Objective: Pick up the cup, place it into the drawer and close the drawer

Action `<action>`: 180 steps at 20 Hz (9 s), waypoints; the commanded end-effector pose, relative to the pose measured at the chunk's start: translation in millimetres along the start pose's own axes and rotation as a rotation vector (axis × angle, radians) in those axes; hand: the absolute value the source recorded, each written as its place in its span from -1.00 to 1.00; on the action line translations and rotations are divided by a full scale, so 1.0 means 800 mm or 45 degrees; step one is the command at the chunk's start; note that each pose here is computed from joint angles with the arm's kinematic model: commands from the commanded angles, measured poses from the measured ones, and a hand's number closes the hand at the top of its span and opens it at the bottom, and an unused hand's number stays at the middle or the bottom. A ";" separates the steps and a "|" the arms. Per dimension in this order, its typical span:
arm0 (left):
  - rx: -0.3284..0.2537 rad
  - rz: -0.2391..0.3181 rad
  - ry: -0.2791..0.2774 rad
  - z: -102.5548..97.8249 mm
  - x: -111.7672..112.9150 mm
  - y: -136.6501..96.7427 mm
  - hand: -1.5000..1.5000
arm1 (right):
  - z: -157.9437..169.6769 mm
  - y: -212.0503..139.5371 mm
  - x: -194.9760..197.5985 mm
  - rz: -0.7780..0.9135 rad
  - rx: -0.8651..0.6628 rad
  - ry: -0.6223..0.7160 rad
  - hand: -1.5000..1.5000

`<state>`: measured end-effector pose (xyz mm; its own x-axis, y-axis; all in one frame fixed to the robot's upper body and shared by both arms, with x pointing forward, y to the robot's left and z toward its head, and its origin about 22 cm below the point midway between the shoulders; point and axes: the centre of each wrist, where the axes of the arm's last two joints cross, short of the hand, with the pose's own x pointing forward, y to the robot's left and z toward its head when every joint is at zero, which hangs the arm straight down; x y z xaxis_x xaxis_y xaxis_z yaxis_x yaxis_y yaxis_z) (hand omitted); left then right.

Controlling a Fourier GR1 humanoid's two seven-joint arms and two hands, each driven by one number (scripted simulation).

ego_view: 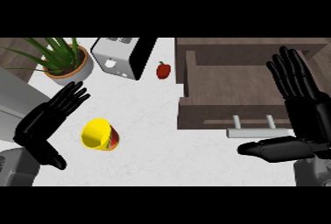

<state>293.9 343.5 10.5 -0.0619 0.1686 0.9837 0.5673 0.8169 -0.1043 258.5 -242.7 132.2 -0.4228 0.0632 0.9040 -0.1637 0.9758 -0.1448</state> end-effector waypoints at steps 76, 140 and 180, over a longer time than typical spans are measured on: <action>0.567 -0.209 -0.650 -0.170 -0.073 -0.058 1.00 | -0.016 -0.033 0.013 0.053 -0.023 0.035 -1.00; 0.550 -0.157 -0.309 -0.375 0.059 -0.219 -1.00 | -0.037 0.020 -0.002 0.426 0.984 0.234 -1.00; 0.422 0.035 -0.376 -0.268 0.032 -0.113 -1.00 | -0.174 -0.098 -0.133 0.713 0.338 0.428 1.00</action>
<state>416.0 149.4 70.2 -0.3039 0.3008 0.9040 0.2611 0.9388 -0.2247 408.6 -272.1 26.8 -0.2095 0.5791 0.7879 -0.4567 0.6546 -0.6025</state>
